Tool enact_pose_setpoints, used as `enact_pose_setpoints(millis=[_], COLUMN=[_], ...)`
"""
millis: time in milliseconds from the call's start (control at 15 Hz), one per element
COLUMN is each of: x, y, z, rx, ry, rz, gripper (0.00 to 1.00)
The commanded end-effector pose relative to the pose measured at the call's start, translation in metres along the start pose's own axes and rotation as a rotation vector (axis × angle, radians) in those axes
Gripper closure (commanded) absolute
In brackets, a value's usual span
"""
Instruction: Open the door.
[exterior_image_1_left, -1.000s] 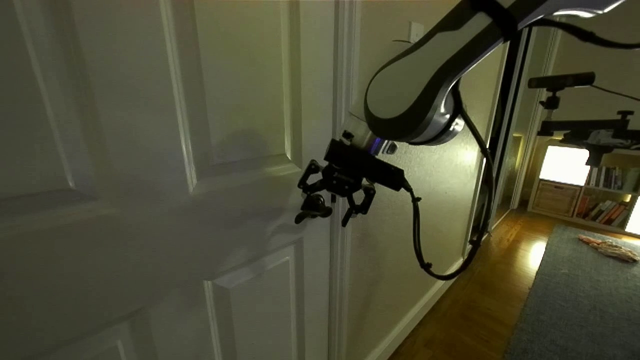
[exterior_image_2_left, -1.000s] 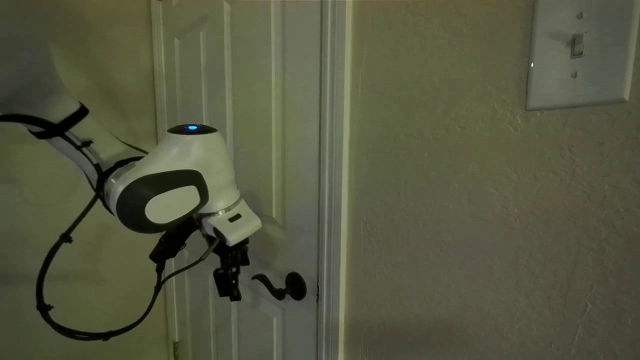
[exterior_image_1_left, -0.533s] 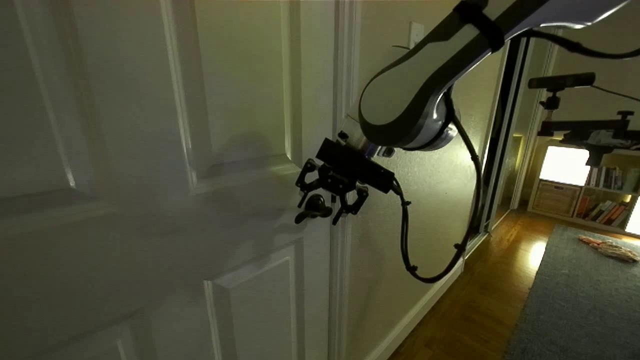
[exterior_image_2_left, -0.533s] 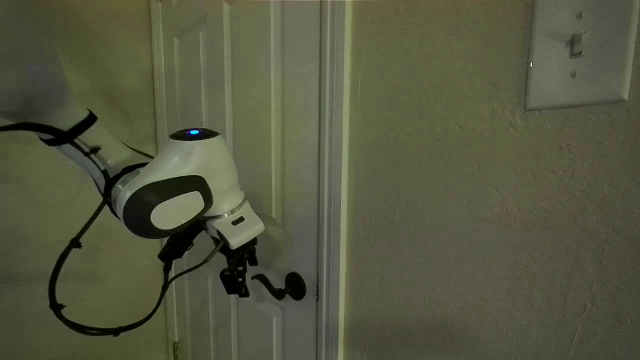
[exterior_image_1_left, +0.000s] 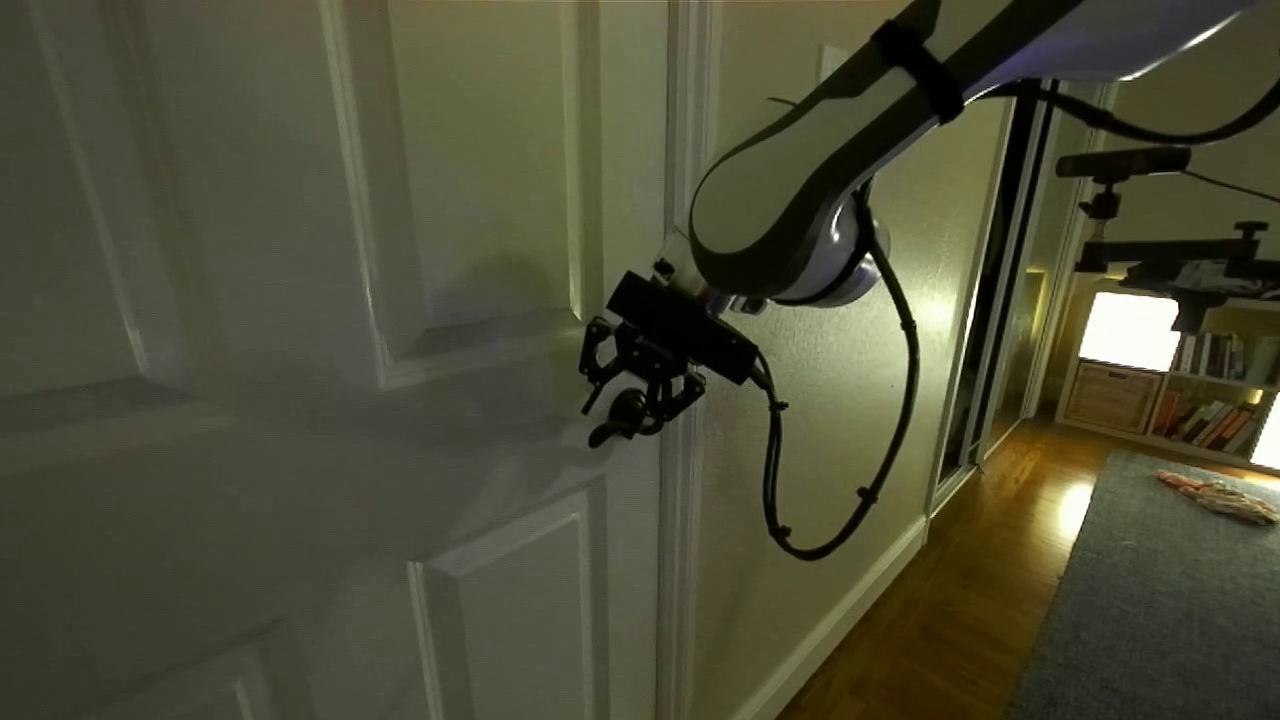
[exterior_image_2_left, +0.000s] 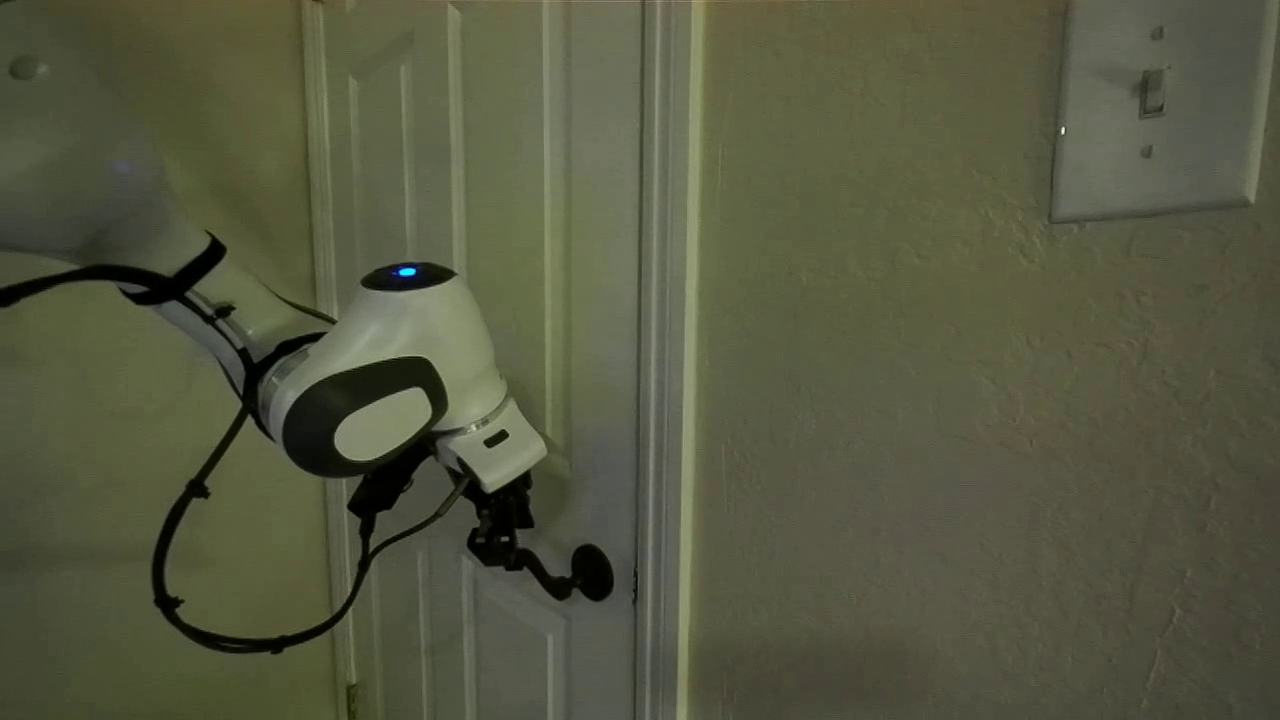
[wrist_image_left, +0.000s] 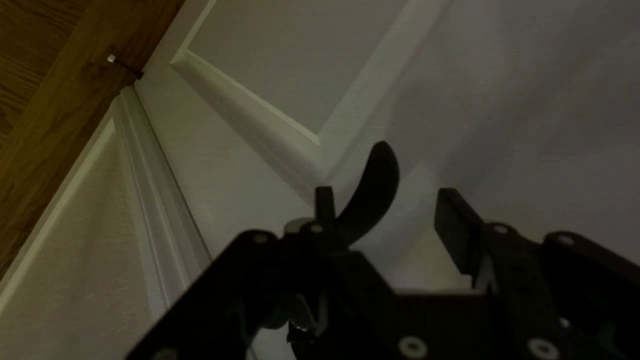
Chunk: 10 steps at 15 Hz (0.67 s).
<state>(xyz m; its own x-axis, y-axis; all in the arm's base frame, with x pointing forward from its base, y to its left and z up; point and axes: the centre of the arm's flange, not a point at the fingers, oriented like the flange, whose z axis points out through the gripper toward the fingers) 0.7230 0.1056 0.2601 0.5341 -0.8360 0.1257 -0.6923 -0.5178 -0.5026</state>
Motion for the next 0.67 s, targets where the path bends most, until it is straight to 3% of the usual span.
enact_pose_setpoints(millis=[0,133,200,267,400,600], x=[0.0042,0.0027,0.0030,0.0036,0.0039,0.0043], y=[-0.0115,-0.0116,-0.0121,-0.0117,-0.0109,-0.0070], z=[0.0077,0.0096,0.0103,0.0108,0.0099,0.0073], rx=[0.016,0.010,0.012,0.013,0.006,-0.011], ry=[-0.016,-0.024,-0.021,-0.015,-0.010,-0.010], rz=[0.018,0.005,0.007,0.008,0.007,0.013], gripper=[0.14,0.02,0.03,0.38,0.36,0.55])
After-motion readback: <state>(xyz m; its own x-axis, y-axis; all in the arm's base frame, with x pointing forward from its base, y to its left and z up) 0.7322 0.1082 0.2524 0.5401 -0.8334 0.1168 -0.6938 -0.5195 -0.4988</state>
